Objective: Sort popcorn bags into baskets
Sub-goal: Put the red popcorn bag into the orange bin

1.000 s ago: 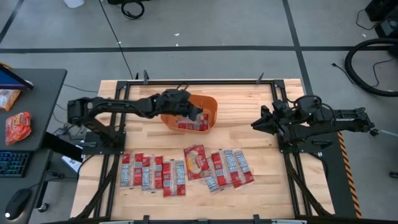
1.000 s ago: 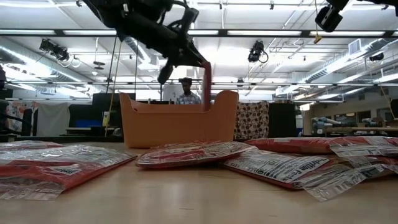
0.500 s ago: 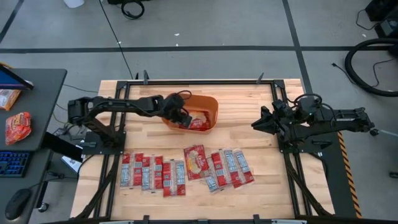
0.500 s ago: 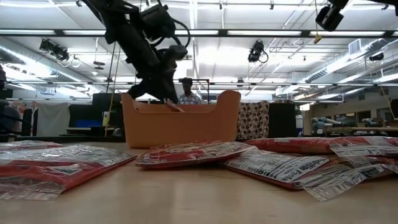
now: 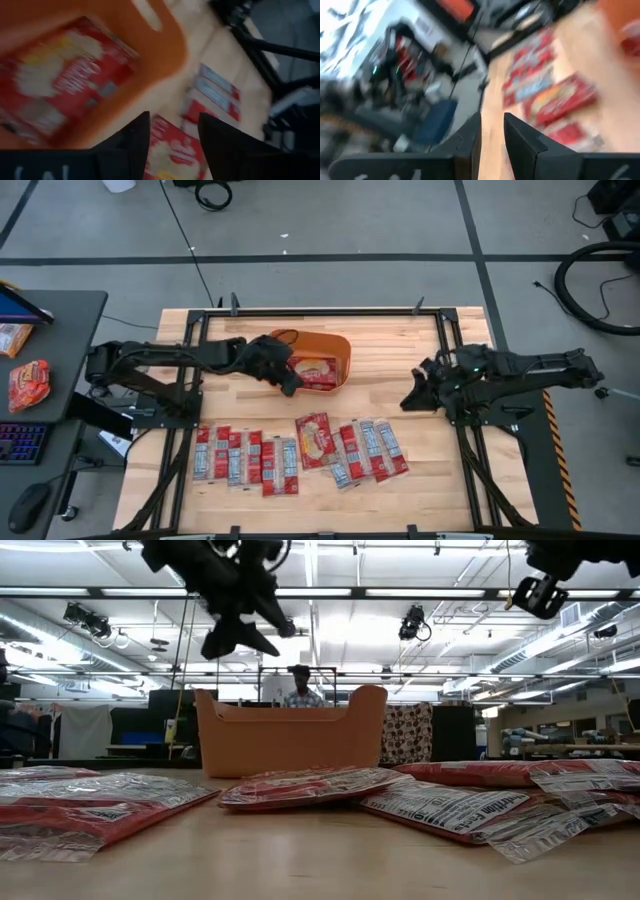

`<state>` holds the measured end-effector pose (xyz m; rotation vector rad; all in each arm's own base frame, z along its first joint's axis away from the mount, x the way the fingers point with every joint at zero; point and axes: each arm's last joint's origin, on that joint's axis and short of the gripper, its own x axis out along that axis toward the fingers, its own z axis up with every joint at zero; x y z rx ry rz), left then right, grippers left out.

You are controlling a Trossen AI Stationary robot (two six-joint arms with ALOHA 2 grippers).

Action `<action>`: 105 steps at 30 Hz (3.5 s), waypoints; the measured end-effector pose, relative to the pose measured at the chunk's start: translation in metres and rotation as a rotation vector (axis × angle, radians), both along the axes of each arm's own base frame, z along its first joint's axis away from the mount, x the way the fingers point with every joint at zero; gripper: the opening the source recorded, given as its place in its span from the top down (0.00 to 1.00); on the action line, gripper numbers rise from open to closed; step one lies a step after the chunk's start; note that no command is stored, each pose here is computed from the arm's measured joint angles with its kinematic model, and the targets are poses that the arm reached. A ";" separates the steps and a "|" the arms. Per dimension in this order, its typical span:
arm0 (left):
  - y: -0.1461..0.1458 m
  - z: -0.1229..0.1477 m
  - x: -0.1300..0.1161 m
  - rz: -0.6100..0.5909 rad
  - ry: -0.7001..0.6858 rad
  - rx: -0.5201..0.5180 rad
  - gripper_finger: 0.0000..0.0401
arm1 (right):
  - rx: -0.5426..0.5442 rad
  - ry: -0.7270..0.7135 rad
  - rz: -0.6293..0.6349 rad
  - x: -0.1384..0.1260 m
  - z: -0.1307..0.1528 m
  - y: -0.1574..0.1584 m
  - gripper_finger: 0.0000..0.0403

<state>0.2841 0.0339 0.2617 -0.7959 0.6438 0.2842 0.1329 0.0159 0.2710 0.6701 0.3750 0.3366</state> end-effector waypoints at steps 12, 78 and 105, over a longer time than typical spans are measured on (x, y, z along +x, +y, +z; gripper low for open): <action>-0.092 -0.005 -0.002 -0.096 0.045 -0.135 0.57 | -0.213 0.209 0.131 0.030 -0.037 0.034 0.78; -0.155 -0.139 0.033 -0.254 0.339 0.304 0.57 | 0.141 0.550 -0.559 0.224 -0.162 0.062 0.47; -0.140 -0.026 -0.004 -0.221 0.088 0.089 0.57 | 0.024 0.418 -0.357 0.194 -0.077 0.075 0.92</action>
